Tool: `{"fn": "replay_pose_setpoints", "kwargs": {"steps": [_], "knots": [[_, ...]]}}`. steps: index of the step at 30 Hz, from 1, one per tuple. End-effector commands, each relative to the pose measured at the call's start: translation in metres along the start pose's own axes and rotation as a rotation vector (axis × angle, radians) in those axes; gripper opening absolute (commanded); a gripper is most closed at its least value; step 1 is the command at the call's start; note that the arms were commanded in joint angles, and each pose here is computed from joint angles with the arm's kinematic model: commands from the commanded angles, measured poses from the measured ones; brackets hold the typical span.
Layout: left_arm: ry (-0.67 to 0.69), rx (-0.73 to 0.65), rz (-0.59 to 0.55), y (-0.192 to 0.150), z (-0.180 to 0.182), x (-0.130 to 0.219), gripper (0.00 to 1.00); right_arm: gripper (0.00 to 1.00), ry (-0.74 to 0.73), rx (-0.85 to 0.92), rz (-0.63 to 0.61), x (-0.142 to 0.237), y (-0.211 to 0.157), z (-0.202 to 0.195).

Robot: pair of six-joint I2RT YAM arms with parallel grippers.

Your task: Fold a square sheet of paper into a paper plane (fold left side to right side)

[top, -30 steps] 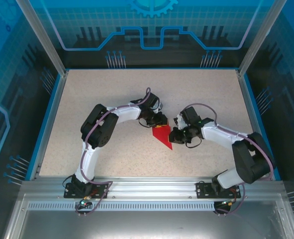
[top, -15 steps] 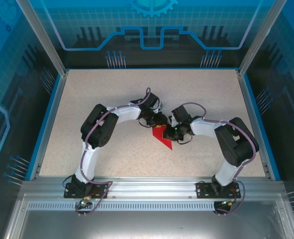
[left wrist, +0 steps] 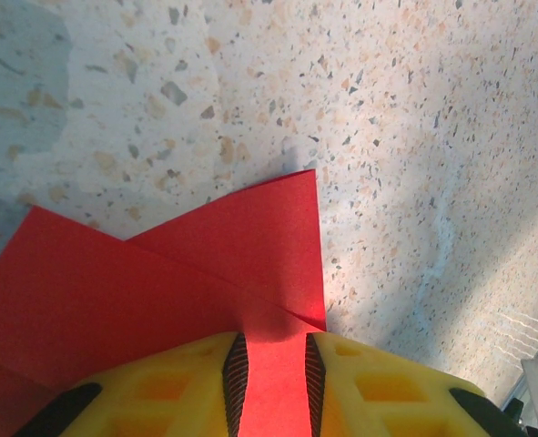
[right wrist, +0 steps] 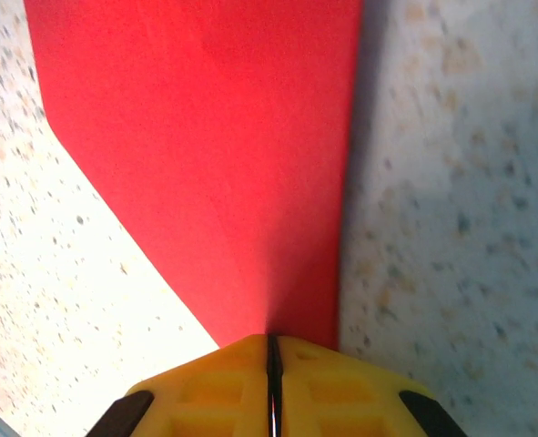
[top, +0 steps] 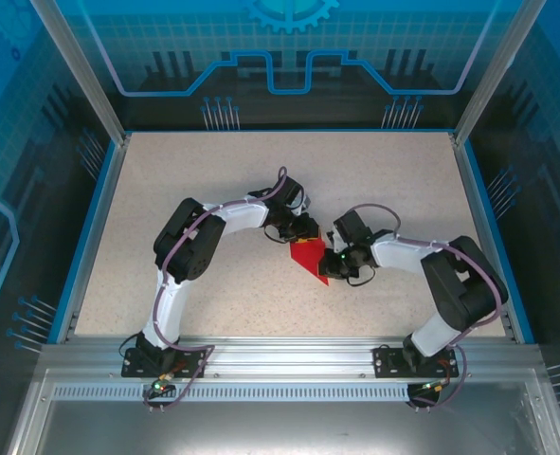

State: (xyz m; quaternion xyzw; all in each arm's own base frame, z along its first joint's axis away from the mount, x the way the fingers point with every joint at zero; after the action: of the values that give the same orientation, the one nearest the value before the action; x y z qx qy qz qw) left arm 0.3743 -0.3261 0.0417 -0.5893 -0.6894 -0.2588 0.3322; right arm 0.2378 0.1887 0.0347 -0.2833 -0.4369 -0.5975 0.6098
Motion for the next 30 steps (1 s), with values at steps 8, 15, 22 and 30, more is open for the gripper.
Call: {"fn": "replay_pose_setpoints", "kwargs": {"steps": [8, 15, 22, 30], "knots": [[0.070, 0.016, -0.010, 0.004, 0.003, 0.020, 0.34, 0.12, -0.053, -0.049, 0.159, 0.014, -0.066, -0.029], [-0.117, -0.030, -0.039, 0.016, -0.059, 0.082, 0.45, 0.35, 0.039, 0.067, -0.050, 0.061, -0.026, -0.014], [-0.137, -0.003, -0.139, 0.013, -0.046, 0.121, 0.57, 0.53, 0.085, 0.107, -0.232, 0.093, 0.006, -0.016], [-0.166, 0.098, -0.085, 0.004, -0.009, 0.080, 0.55, 0.63, 0.109, 0.133, -0.373, 0.115, 0.011, -0.011]]}}
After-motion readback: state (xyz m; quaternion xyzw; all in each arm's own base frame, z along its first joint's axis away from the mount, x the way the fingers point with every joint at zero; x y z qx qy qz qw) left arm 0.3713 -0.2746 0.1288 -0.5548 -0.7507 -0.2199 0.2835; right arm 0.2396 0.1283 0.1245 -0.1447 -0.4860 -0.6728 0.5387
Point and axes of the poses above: each hand's point on the last joint's axis, 136 mm out from that joint toward the fingers, its own x axis back along the fingers, its own z axis along the line the jaws close on, y = z × x, the point moved 3 cm from there along x, back along the fingers, and after that the axes turned 11 degrees about x, right-handed, at the moved point
